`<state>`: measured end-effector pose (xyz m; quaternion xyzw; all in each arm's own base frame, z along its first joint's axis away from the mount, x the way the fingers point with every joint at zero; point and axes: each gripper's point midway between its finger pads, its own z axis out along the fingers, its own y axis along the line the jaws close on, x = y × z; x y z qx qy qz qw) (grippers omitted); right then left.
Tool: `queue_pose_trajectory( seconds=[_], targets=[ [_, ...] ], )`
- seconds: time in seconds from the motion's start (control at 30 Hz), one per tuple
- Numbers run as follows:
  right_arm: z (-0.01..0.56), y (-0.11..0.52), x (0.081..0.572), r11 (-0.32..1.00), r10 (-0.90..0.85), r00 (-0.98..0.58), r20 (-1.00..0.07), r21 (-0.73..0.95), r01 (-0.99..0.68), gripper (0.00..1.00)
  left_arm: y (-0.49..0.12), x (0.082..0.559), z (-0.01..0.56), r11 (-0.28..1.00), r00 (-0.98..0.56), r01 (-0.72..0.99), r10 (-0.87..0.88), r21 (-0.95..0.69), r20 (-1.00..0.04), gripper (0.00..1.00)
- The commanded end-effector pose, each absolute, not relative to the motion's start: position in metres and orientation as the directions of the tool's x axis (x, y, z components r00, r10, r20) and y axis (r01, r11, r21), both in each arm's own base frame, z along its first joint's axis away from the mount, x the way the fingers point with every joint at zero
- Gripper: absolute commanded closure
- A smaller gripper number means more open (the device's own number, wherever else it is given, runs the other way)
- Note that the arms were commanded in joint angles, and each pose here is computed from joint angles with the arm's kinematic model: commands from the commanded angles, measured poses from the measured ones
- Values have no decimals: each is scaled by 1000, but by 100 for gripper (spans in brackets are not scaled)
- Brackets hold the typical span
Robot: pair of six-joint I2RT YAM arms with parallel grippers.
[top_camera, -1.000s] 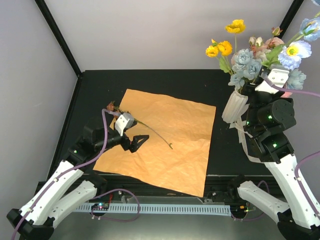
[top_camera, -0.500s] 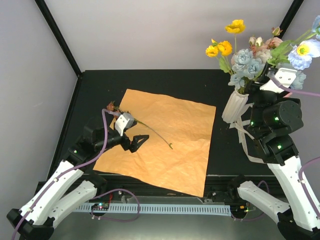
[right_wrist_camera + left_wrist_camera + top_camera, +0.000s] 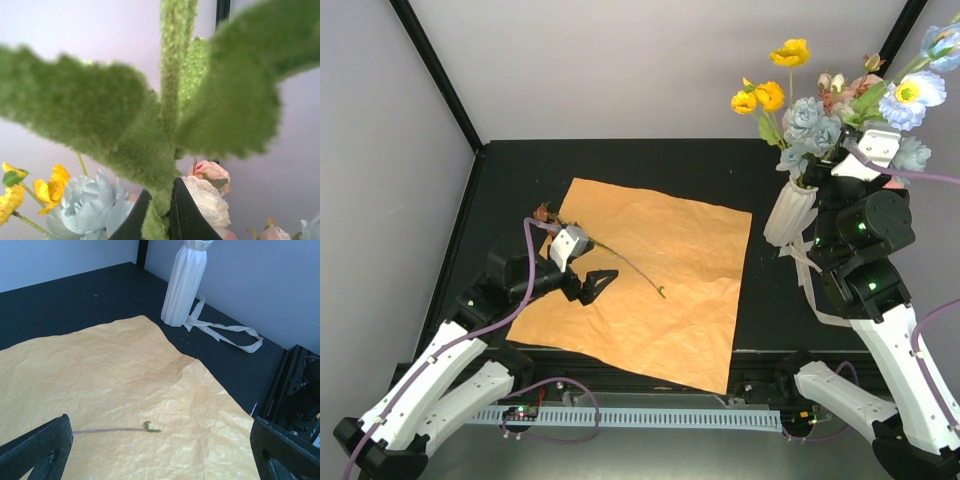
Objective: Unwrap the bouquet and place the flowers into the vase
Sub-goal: Insert the fake flower into the vase.
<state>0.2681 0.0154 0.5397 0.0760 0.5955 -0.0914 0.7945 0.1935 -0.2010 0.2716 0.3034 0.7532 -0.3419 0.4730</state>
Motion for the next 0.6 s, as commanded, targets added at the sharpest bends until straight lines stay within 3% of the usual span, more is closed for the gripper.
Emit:
queue_pose_trajectory(
  seconds=[0.0,0.57],
  targets=[
    [534,6,271,962,-40,254,-966,32,273,99,-200,193,273,584,-355,784,144,-210,-924,1],
    [465,-1,314,962,-24,134,-991,14,274,99,-200,192,273,583,-352,785,144,-208,-925,1]
  ],
)
